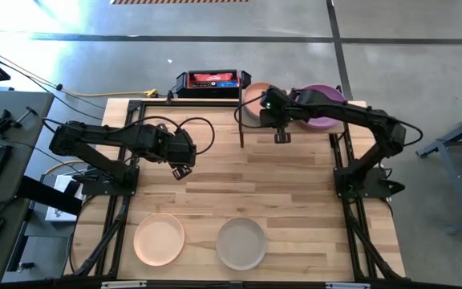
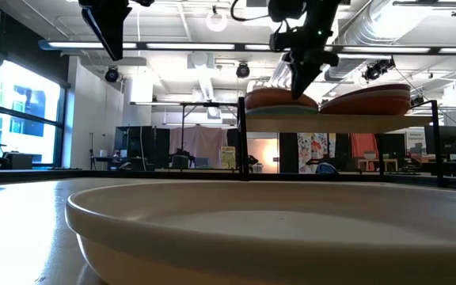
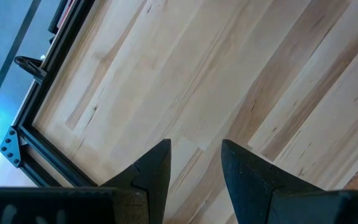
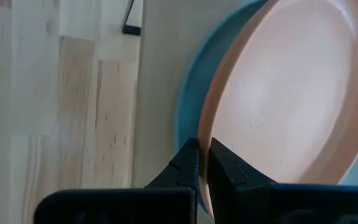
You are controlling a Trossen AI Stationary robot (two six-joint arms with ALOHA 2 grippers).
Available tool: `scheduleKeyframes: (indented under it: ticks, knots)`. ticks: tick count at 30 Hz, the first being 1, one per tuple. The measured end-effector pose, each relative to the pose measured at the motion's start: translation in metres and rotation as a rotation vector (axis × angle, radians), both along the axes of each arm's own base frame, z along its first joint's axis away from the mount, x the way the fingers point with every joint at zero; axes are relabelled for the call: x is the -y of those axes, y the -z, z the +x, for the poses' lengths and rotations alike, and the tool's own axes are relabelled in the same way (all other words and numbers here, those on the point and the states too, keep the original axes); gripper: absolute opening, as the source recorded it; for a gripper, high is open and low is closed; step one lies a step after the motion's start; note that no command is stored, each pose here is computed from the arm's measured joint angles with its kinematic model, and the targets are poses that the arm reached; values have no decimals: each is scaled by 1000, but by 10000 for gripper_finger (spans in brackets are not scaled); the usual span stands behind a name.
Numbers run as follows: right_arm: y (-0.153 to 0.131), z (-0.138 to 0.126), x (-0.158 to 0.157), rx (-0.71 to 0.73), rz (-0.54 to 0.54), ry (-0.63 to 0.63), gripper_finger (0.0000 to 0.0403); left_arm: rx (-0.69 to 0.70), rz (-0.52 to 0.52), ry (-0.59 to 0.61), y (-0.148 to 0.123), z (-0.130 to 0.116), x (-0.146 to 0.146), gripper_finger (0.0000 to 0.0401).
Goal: Place and stack plates onto a shelf
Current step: Stack the light orange plate on top of the blue plate on the shelf
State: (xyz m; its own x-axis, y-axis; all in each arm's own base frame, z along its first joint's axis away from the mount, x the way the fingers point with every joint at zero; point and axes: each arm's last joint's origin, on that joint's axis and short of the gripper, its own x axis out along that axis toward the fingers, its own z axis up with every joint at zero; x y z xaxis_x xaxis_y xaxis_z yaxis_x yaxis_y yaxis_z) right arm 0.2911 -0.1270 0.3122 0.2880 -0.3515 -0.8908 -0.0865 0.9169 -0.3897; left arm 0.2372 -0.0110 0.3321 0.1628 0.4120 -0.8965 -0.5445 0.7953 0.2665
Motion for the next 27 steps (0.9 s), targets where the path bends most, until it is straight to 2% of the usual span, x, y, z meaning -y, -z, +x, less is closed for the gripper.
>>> scheduleKeyframes:
  ticks: [6, 21, 27]
  knots:
    - [12, 4, 2, -68, 10, 7, 0, 0, 0, 0, 0, 0, 0, 131]
    - [11, 4, 1, -72, -20, 41, 0, 0, 0, 0, 0, 0, 0, 131]
    - [11, 3, 1, -79, -18, 41, 28, -1, -11, 1, 0, 0, 0, 131]
